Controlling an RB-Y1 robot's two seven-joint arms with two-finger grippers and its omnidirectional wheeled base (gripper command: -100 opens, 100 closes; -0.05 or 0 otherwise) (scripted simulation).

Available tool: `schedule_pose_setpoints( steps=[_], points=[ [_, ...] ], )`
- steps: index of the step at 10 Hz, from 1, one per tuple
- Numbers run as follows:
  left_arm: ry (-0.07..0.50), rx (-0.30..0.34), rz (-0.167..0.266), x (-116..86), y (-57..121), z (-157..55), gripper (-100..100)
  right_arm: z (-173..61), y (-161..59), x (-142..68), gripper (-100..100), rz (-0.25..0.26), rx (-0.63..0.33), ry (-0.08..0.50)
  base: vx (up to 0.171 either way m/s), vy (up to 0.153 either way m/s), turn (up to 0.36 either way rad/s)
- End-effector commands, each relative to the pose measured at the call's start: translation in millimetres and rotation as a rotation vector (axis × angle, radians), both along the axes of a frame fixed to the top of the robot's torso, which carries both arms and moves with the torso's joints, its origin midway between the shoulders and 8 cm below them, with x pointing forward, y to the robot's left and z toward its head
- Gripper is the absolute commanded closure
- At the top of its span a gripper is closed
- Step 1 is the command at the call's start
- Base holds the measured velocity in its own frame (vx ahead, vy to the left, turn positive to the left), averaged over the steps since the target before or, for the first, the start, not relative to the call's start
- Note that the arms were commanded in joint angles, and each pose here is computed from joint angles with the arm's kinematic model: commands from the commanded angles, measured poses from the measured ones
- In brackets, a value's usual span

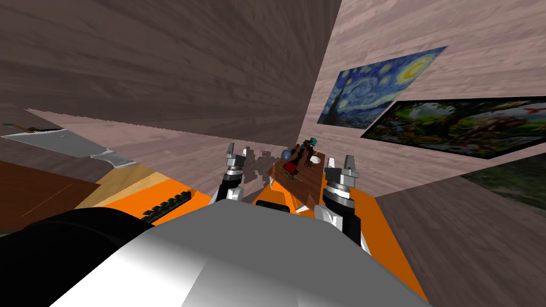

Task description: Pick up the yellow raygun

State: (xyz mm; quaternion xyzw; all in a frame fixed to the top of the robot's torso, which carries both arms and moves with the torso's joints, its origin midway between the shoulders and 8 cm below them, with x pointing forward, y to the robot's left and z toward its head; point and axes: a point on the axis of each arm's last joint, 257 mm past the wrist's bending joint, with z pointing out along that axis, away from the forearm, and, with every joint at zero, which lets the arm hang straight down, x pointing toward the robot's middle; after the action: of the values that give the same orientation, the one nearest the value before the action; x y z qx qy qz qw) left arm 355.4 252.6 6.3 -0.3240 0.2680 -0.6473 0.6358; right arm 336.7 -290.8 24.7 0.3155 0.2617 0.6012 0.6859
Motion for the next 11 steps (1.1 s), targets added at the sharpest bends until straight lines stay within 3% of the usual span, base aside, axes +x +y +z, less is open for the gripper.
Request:
schedule_pose_setpoints(
  steps=[1,4,7,8,11],
  points=[
    [0.000,0.000,0.000,0.0,0.0,0.0,0,-21.3,5.8,15.2,-100,-0.006,-0.058,0.073,-0.018,-0.004,0.137],
    [0.000,0.000,0.000,0.0,0.0,0.0,0,-58.1,13.2,38.3,-100,-0.022,-0.153,0.190,-0.033,-0.006,0.117],
    [0.000,0.000,0.000,0.0,0.0,0.0,0,-109.3,19.3,65.1,-100,-0.047,-0.295,0.342,-0.036,-0.008,0.143],
    [0.000,0.000,0.000,0.0,0.0,0.0,0,-109.3,19.3,65.1,-100,-0.047,-0.295,0.342,-0.022,-0.010,0.031],
    [0.000,0.000,0.000,0.0,0.0,0.0,0,-164.0,20.4,88.8,-100,-0.082,-0.479,0.493,-0.031,-0.002,0.149]
  ],
)
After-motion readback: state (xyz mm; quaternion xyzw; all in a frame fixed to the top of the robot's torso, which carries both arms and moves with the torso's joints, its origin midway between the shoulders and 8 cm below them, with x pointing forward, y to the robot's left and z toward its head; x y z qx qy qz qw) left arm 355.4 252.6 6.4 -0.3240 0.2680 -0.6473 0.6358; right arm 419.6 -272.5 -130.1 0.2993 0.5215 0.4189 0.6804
